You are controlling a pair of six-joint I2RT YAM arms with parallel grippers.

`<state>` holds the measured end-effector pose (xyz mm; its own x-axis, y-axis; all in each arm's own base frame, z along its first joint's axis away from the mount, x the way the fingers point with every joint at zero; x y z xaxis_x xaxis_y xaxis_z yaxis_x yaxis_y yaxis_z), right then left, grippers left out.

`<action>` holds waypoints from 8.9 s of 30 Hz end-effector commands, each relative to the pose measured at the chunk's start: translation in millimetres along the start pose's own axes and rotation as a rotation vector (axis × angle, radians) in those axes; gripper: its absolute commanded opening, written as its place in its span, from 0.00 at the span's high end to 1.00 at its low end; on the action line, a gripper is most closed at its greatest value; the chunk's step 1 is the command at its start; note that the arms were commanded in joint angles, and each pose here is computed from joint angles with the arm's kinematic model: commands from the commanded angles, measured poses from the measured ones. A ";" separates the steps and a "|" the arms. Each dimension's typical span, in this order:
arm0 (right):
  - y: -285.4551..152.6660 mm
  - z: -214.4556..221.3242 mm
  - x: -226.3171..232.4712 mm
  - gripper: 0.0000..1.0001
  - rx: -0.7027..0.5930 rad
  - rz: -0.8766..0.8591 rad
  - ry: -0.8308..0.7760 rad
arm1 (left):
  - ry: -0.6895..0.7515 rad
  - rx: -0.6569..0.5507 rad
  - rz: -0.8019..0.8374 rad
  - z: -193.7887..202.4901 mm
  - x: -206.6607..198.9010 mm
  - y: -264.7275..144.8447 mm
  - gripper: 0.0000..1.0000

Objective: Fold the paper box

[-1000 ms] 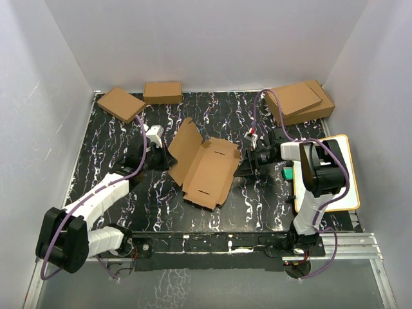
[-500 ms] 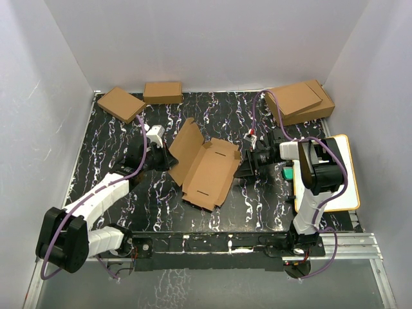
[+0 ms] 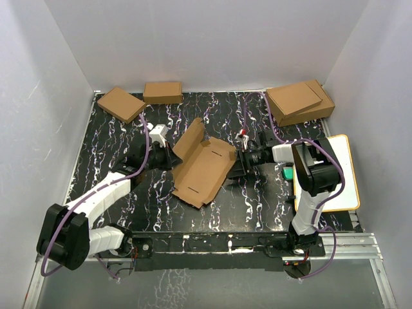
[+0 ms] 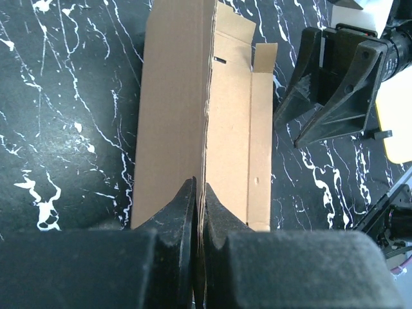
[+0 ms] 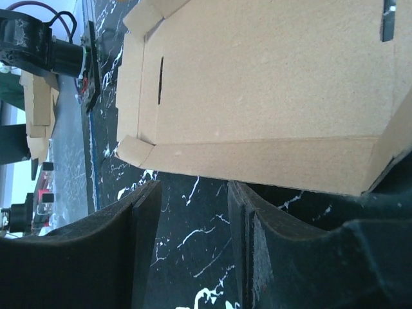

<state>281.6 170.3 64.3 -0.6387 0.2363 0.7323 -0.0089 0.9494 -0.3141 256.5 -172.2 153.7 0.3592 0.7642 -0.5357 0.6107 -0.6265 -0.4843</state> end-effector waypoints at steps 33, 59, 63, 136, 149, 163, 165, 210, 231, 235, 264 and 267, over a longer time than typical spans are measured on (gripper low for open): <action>37.0 -36.6 12.0 0.49 -0.056 0.040 -0.145 | 0.005 0.064 0.108 2.4 -22.8 11.3 1.00; 59.0 -41.7 18.2 0.63 -0.067 0.053 0.009 | 0.001 0.081 0.131 4.5 -23.8 15.9 1.00; 63.8 -37.2 1.7 0.67 -0.052 0.136 0.079 | 0.003 0.079 0.146 3.4 -26.0 15.9 1.00; -66.4 -117.4 89.4 0.01 -0.025 0.033 -0.750 | 0.179 -0.183 0.261 -46.1 -64.3 -36.6 1.00; -100.3 -133.7 73.0 0.01 -0.136 0.276 -0.687 | 0.169 -0.229 0.304 -48.9 -70.3 -44.3 1.00; -118.7 -164.4 36.0 0.01 -0.130 0.327 -0.569 | 0.258 -0.193 0.280 -56.4 -70.8 -48.1 1.00; -116.5 -164.6 22.5 0.01 -0.113 0.332 -0.532 | 0.276 -0.189 0.282 -58.1 -72.0 -49.1 1.00; -103.1 -160.3 35.5 0.92 -0.375 0.293 -0.595 | 0.568 -0.001 0.243 -98.6 -84.4 -57.1 1.00; -70.8 -134.9 27.7 0.92 -0.576 0.356 -0.850 | 0.531 0.040 0.328 -84.8 -83.8 -41.4 1.00; -66.4 -124.1 24.2 0.92 -0.524 0.333 -0.864 | 0.544 0.049 0.297 -81.9 -77.3 -40.8 1.00; -77.3 -100.3 6.9 0.77 -0.147 0.261 -0.639 | 0.515 0.003 0.299 -80.1 -79.9 -50.1 1.00; -77.3 -100.1 6.8 0.76 -0.146 0.253 -0.629 | 0.512 0.001 0.299 -78.5 -79.6 -50.9 1.00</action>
<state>344.3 117.6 134.2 -0.9078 0.3681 0.2010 0.2816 0.8902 -0.3582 259.1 -189.5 260.6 0.7898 0.5558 -0.2594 0.4265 -0.8016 -0.4190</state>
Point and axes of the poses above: each gripper's point midway between its finger pads, its own y axis out along the fingers, its own x axis along the line the jaws close on, z = x × y, the point moved 5 cm from there along -y, back along the fingers, and after that the axes turned 3 degrees about -y, right-handed, at the moved point
